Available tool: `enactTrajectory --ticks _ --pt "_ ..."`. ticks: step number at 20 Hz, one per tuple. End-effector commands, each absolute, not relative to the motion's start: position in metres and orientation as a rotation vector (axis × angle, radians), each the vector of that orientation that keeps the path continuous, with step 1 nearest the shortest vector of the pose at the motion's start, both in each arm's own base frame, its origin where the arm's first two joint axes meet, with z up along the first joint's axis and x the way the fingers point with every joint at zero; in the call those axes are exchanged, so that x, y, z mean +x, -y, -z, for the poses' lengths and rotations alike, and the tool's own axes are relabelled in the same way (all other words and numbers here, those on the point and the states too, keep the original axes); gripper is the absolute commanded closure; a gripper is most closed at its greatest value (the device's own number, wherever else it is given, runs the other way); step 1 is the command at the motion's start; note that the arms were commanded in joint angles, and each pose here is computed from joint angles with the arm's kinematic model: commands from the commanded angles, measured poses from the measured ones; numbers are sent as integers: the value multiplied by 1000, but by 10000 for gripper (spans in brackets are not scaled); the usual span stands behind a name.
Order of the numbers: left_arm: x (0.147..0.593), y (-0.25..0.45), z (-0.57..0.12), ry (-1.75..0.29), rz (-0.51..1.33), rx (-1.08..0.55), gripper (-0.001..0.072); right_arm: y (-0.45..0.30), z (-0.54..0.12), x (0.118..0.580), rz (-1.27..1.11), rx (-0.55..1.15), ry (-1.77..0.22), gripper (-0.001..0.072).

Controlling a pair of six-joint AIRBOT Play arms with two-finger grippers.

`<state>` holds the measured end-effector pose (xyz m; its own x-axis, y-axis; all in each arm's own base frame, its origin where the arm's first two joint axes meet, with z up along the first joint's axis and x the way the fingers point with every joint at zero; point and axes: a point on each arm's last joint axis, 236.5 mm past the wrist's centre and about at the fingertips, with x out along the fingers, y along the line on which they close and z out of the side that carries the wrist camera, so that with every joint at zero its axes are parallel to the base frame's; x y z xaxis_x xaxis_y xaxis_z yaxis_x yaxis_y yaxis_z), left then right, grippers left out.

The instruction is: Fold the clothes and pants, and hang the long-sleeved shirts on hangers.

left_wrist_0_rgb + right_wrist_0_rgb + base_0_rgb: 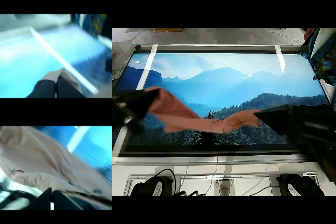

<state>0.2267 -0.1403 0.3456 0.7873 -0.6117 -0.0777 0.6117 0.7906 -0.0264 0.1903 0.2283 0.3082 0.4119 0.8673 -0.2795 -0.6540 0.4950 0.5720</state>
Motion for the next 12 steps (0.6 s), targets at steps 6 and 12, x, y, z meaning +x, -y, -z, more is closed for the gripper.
enactTrajectory --ticks 6,12 --pt "210 123 -339 -43 548 -80 698 -199 -312 221 -760 657 -532 692" --pt "348 121 -129 -514 491 -448 696 -178 -128 378 -335 836 -648 691"
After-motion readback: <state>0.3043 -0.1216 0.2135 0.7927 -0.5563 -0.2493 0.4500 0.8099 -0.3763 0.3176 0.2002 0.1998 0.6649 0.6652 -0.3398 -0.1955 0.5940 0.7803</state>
